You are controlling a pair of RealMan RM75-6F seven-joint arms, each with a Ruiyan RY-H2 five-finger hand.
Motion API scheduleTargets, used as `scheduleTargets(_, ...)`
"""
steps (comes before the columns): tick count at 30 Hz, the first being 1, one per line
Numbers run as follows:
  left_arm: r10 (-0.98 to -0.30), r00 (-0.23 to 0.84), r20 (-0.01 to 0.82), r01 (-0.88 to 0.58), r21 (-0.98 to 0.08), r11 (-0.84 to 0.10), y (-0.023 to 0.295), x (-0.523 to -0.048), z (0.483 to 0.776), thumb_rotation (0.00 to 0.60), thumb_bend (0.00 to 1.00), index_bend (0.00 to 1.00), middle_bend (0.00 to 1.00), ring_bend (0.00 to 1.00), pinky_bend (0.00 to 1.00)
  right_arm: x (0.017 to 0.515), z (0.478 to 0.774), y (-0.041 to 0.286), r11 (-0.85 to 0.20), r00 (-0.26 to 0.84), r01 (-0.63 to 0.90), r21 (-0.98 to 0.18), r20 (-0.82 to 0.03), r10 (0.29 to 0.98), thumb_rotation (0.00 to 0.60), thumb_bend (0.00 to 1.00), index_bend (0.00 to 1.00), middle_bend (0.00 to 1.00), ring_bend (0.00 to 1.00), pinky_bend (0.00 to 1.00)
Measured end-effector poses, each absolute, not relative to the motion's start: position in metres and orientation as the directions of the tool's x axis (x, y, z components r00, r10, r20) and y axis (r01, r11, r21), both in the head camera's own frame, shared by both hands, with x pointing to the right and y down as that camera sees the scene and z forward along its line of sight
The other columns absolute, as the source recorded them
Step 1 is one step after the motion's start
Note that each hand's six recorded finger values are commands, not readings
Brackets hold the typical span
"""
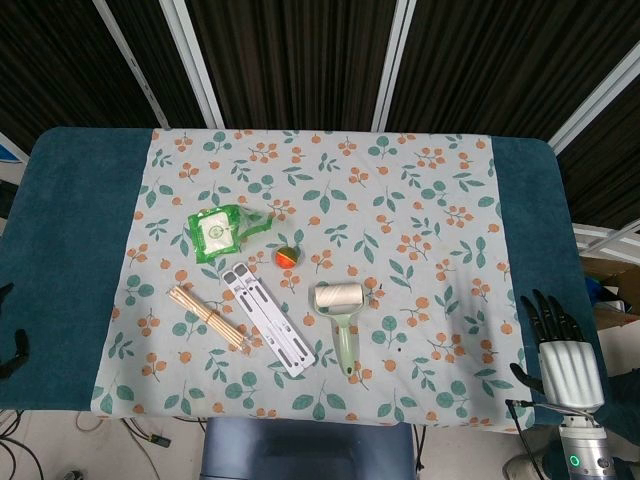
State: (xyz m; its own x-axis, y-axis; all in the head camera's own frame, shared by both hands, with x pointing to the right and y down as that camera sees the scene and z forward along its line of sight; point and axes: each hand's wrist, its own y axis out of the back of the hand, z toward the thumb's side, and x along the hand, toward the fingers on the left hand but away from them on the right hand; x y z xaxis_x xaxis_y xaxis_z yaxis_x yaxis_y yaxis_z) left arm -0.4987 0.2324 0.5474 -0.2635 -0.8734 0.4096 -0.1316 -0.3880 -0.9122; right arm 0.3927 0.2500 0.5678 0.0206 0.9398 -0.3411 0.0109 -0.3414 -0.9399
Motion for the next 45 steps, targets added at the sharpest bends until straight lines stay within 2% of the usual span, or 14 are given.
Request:
scheduleTargets(10,-0.896,-0.204,0.394,-0.121,-0.919,-0.376,0.232,-0.494,0.544,0.6,0.55,0.12,0.0,0.0,0.0,0.394,0.571,0.249,-0.352,0.016,0.019,-0.936,-0.352,0.936,0.6,0.16,0.03,0.05,0.07,0.21)
scheduleTargets(27,-0.906,-0.163,0.391,-0.117,-0.919,-0.376,0.231,-0.491,0.544,0.6,0.55,0.12,0.0,0.0,0.0,0.398,0.567,0.247,-0.345,0.009,0.045,-0.938,-0.345,0.939,0.6,0.16,0.03,0.05,0.07,0.21)
scheduleTargets(35,-0.912,-0.128,0.391,-0.115,-0.919,-0.378,0.228,-0.486,0.545,0.6,0.55,0.12,0.0,0.0,0.0,0.396,0.574,0.247,-0.374,0.012,0.06,-0.926,-0.374,0.927,0.6,0.16,0.03,0.05,0.07,0.21)
scheduleTargets(39,-0.919,-0.102,0.38,-0.112,-0.923,-0.369,0.227,-0.482,0.545,0.6,0.54,0.12,0.0,0.0,0.0,0.388,0.585,0.241,-0.415,0.049,0.071,-0.907,-0.412,0.91,0.6,0.16,0.03,0.05,0.07,0.21)
scheduleTargets(45,-0.917,-0.095,0.388,-0.117,-0.919,-0.377,0.229,-0.483,0.546,0.6,0.55,0.11,0.0,0.0,0.0,0.359,0.608,0.203,-0.485,0.161,0.081,-0.871,-0.469,0.869,0.6,0.16,0.02,0.06,0.07,0.21)
